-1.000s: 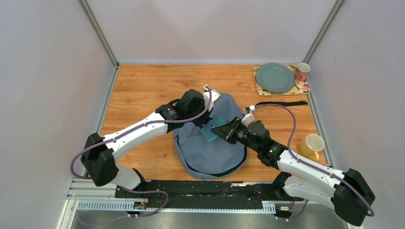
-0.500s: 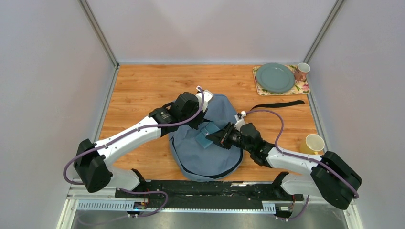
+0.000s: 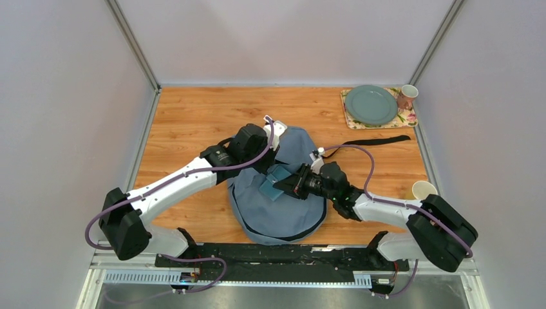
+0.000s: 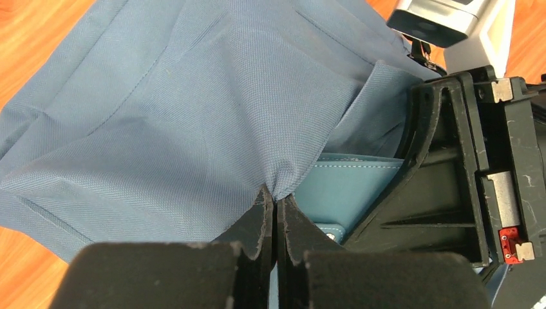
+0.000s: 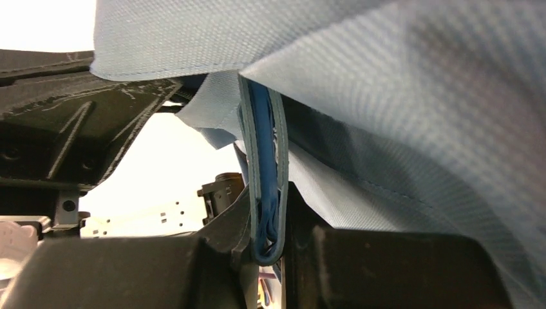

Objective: Pack the student bag
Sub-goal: Place the personal item in the student bag.

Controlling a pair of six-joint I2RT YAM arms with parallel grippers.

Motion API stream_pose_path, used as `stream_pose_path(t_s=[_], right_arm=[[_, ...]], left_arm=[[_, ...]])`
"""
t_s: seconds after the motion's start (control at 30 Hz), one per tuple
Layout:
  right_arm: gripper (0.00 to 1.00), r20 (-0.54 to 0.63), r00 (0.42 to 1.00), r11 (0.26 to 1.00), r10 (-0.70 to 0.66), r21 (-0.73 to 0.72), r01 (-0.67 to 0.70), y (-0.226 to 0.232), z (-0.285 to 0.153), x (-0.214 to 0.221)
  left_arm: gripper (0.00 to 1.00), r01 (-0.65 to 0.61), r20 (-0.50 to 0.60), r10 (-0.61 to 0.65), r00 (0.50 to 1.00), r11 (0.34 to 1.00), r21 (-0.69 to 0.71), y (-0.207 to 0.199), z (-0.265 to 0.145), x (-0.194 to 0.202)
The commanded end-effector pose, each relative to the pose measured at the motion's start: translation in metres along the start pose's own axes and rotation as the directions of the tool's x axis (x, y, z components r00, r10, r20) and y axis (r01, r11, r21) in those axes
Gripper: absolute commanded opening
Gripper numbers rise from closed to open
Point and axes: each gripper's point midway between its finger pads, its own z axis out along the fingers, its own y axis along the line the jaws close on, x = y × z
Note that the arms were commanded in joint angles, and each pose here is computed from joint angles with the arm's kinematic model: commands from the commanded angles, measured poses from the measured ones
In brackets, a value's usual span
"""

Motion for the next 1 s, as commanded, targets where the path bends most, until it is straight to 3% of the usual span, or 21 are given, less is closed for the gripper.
stream_pose_path(t_s=[0.0, 0.23, 0.43, 0.63, 0.97], right_arm=[[0.0, 0.011, 0.998, 0.975, -0.054, -0.214, 0.055, 0.066, -0.002, -0.016], [0.0, 0.104, 0.994, 0.97, 0.028, -0.245, -0.001, 0.062, -0.02, -0.064], [0.0, 0.185, 0.977, 0.979, 0.111, -0.189, -0.075, 0.036, -0.021, -0.092], [0.0, 0.278, 0.946, 0.959, 0.167, -0.27, -0.09, 0.044, -0.027, -0.108], [0.0, 0.418, 0.889, 0.932, 0.186, -0.362, -0.025, 0.081, -0.037, -0.12]], left_arm=[[0.0, -0.004, 0.145, -0.016, 0.989, 0.991, 0.133, -0.028, -0.023, -0.036], [0.0, 0.003, 0.101, -0.018, 0.995, 0.989, 0.146, -0.027, -0.027, -0.006], [0.0, 0.046, 0.135, -0.079, 0.988, 0.972, 0.232, -0.043, -0.037, -0.013], [0.0, 0.101, 0.106, -0.139, 0.985, 0.947, 0.306, -0.06, -0.038, -0.02], [0.0, 0.082, 0.032, -0.091, 0.995, 0.973, 0.216, -0.046, -0.039, -0.015]])
